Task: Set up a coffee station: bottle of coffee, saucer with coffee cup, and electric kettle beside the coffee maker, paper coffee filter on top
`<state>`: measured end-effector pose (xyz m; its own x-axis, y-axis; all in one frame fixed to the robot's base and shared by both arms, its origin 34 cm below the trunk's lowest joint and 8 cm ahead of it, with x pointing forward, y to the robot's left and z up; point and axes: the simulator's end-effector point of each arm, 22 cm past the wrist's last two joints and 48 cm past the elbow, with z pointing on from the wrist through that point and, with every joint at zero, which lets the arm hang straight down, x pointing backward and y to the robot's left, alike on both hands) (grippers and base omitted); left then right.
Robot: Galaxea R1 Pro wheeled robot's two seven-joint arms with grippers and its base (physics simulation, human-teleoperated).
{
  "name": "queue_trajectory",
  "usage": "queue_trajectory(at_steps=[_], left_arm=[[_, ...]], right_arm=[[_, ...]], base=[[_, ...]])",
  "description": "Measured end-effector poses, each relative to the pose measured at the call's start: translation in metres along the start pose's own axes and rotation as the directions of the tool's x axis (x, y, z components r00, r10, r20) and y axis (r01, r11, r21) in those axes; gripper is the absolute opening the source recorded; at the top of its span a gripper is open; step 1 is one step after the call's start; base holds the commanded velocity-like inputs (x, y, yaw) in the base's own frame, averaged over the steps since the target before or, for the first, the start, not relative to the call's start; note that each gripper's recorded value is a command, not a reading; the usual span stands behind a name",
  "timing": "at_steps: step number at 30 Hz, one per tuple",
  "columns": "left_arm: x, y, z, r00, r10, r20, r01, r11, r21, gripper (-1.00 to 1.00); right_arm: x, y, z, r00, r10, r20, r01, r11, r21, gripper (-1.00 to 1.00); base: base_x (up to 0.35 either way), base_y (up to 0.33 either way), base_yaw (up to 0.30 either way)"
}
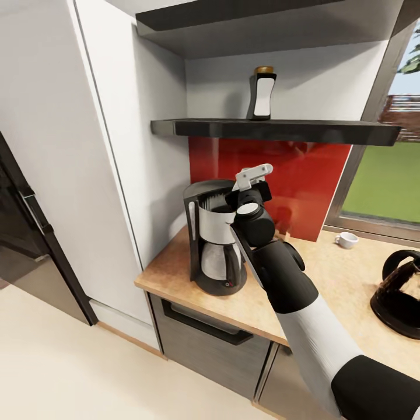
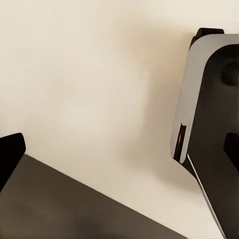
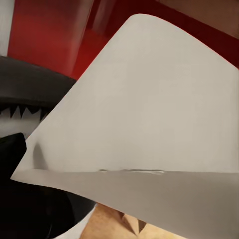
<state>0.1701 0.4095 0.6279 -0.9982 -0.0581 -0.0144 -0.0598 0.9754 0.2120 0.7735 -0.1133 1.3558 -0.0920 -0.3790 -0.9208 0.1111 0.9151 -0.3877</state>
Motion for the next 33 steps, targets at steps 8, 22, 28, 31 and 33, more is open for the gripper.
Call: queue_trajectory(at_steps=[8,22,28,31,33], left_arm=[[0.000,0.002,0.000,1.000,0.001,0.000,-0.001,1.000,-0.002,1.00],[0.000,0.002,0.000,1.000,0.002,0.000,-0.002,1.000,-0.003,1.00],[0.000,0.000,0.000,1.000,0.002,0.000,-0.002,1.000,0.000,1.00],[0.000,0.000,0.000,1.000,0.002,0.000,-0.002,1.000,0.000,1.00],[0.000,0.001,0.000,1.000,0.002,0.000,-0.002,1.000,-0.001,1.00]], right_arm=[[-0.012,0.033,-0.015,0.993,-0.101,0.056,0.103,0.994,-0.030,-1.00],[-0.015,0.034,-0.018,0.988,-0.139,0.071,0.139,0.990,-0.008,-1.00],[-0.011,0.031,-0.014,0.984,-0.166,0.063,0.165,0.986,0.018,-1.00],[-0.007,0.030,-0.011,0.981,-0.188,0.052,0.187,0.982,0.033,-1.00],[-0.006,0.027,-0.010,0.978,-0.202,0.050,0.200,0.979,0.049,-1.00]], base=[[0.000,0.004,0.000],[0.000,0.000,0.000],[0.000,0.000,0.000],[0.000,0.000,0.000],[0.031,0.000,0.000]])
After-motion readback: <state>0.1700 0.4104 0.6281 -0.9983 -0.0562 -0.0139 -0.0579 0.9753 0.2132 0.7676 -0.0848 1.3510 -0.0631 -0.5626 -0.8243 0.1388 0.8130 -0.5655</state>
